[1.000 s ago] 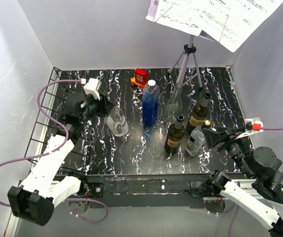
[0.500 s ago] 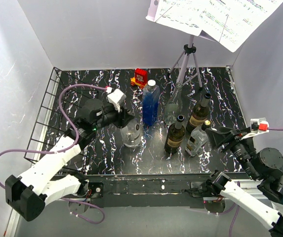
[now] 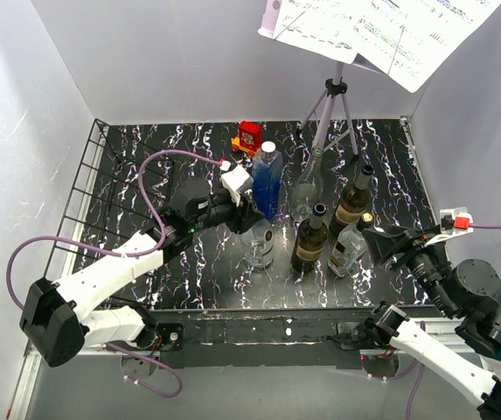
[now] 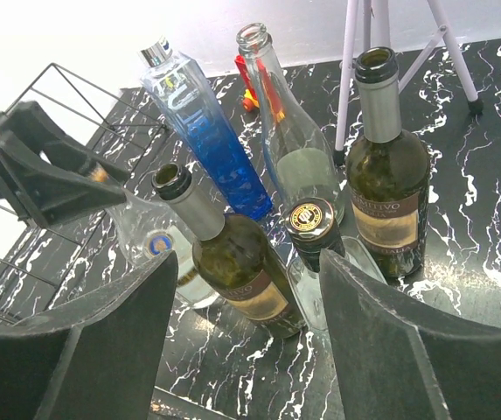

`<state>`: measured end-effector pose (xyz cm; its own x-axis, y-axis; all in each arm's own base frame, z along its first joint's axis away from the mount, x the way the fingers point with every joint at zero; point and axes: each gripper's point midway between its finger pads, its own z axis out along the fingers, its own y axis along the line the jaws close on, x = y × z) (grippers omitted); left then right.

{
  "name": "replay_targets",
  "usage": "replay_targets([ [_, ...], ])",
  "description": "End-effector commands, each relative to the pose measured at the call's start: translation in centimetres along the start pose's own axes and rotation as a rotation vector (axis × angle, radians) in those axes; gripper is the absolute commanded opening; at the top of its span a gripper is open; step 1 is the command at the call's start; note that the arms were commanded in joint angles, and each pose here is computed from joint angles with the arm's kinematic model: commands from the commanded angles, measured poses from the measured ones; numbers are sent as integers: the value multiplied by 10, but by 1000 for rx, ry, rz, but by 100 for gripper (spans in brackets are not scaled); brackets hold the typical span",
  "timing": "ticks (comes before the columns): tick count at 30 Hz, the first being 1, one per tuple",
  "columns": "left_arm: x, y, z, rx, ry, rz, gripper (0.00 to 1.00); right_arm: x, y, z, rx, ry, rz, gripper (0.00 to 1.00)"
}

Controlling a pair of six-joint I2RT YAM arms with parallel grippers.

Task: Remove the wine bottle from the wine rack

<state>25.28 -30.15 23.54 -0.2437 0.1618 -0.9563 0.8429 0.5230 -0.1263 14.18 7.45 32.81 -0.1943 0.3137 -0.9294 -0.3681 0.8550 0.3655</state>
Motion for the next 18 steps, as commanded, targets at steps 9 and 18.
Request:
replay_targets([
  [9, -86, -17, -22, 40, -277, 75, 52, -16, 7, -7, -32, -40, 43, 73],
  [18, -120, -12, -55, -50, -295, 48, 98, -7, 4, -8, -9, 22, 27, 77],
])
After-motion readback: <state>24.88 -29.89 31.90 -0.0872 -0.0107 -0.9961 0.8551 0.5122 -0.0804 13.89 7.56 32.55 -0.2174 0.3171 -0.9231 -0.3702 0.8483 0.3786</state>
